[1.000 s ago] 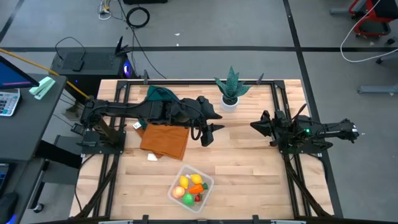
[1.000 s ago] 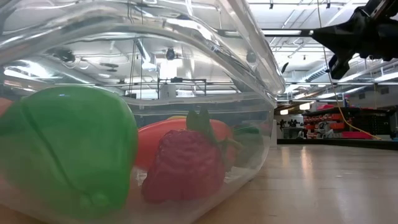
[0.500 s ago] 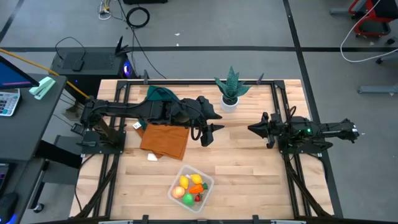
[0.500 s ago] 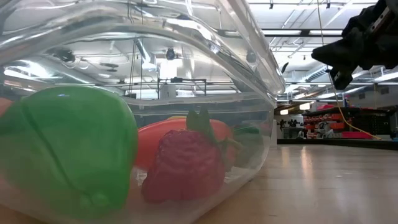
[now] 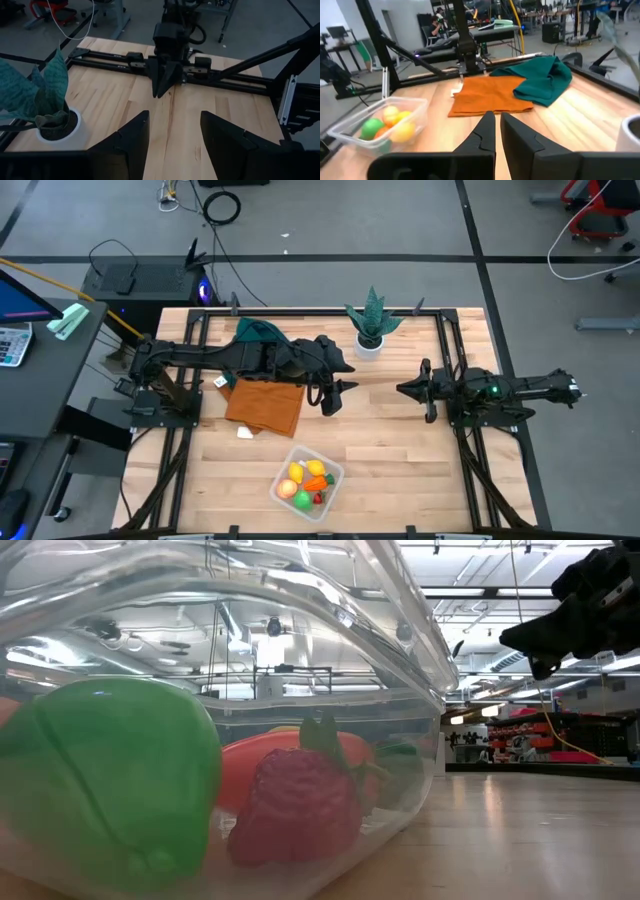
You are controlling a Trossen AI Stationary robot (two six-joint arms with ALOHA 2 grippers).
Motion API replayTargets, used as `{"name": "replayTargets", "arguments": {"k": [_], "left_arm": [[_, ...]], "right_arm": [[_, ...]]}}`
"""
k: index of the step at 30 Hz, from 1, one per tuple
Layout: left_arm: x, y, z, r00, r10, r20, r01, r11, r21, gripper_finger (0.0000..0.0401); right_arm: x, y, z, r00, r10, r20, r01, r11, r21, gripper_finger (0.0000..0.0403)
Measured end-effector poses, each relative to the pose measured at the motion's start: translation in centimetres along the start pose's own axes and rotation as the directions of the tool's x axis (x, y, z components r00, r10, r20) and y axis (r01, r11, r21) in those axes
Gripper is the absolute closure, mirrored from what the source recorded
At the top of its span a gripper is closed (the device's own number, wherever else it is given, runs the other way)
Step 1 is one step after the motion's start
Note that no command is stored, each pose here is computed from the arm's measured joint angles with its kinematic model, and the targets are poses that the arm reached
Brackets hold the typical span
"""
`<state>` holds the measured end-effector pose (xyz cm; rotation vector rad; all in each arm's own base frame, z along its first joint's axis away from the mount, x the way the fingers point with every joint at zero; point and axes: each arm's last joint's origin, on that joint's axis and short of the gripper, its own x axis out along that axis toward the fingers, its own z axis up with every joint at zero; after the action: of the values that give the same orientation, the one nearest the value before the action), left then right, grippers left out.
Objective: Pick and placing Produce into tupperware
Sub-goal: Return to Home Position
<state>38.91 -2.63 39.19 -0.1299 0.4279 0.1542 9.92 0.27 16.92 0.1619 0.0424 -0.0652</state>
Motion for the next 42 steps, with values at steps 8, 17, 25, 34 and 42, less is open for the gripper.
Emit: {"name": "replayTargets", "arguments": {"k": [8, 17, 25, 34, 42], "left_arm": [[0.0, 0.0, -0.2, 1.0, 0.003, -0.016, -0.003, 1.0, 0.003, 0.0219], [0.1, 0.5, -0.2, 0.999, 0.023, -0.023, -0.024, 0.998, -0.061, 0.0212], [2.8, 0.4, -2.2, 0.99, -0.045, 0.132, 0.035, 0.997, 0.073, 0.0224], [5.1, 3.3, -5.7, 0.907, -0.224, 0.357, 0.22, 0.974, 0.054, 0.0228], [1.5, 7.0, -8.9, 0.878, -0.165, 0.449, 0.192, 0.981, -0.014, 0.024]], "right_arm": [[0.0, 0.0, 0.2, 1.0, 0.005, 0.031, -0.004, 0.999, -0.05, 0.0401], [0.0, 0.0, 0.2, 1.0, 0.005, 0.029, -0.005, 1.0, 0.02, 0.0401], [0.0, 0.0, 0.2, 1.0, 0.005, 0.03, -0.006, 1.0, 0.02, 0.0402], [0.0, 0.0, 0.2, 1.0, 0.005, 0.029, -0.005, 1.0, 0.019, 0.04], [0.0, 0.0, 0.2, 1.0, 0.005, 0.029, -0.005, 1.0, 0.019, 0.0402]]}}
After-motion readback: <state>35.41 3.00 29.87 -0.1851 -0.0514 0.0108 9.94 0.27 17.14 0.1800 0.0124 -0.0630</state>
